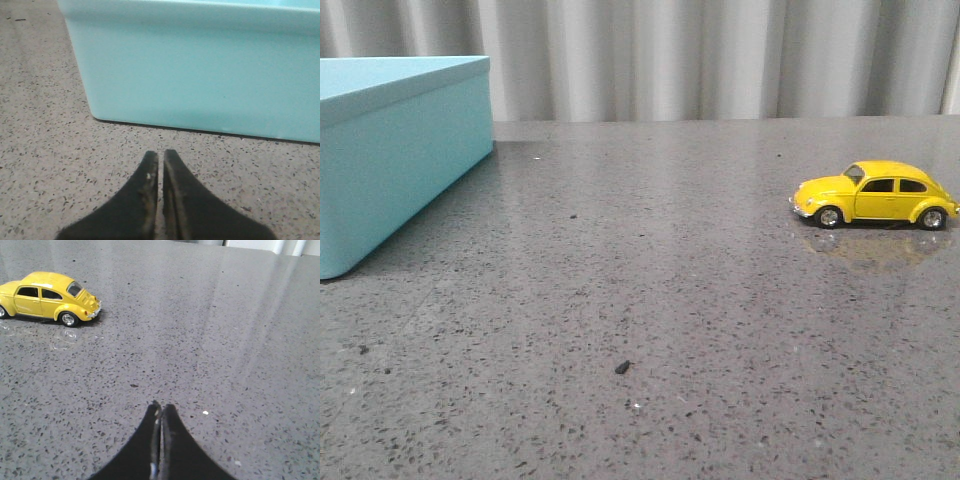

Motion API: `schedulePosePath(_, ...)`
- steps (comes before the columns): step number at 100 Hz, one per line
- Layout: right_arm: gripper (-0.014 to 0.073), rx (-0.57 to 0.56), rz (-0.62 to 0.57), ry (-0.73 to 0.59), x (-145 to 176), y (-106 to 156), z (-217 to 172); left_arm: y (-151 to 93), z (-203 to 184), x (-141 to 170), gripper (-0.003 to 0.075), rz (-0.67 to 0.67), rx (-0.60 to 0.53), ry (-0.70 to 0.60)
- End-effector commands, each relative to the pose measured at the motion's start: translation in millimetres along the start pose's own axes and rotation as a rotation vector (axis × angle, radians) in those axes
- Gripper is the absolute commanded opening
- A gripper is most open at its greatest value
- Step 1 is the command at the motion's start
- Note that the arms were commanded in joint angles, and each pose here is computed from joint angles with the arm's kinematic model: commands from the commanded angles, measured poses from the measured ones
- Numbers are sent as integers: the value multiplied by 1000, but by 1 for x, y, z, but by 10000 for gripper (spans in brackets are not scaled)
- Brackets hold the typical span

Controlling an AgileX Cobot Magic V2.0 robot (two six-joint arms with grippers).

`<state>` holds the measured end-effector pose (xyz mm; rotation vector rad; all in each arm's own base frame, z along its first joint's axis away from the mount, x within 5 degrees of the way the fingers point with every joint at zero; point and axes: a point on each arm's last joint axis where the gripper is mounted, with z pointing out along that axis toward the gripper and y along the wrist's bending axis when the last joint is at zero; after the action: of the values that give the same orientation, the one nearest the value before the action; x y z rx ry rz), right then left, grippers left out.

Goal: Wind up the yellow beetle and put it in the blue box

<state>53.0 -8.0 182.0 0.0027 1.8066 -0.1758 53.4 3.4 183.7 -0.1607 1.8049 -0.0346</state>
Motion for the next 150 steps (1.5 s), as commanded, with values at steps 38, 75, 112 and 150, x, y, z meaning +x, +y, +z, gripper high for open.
schedulePosePath(38, -64, 7, -9, -12, 5, 0, 1, 1, 0, 3, -21, -9, 3, -51)
schedulePosePath(75, -64, 7, -9, -12, 5, 0, 1, 1, 0, 3, -21, -9, 3, -51)
schedulePosePath(112, -64, 14, -31, -6, 6, 0, 1, -2, 0, -4, -21, -74, 30, -132)
schedulePosePath(150, -64, 14, -32, -127, -5, 0, 0, -2, -3, -19, -21, -90, 46, -290)
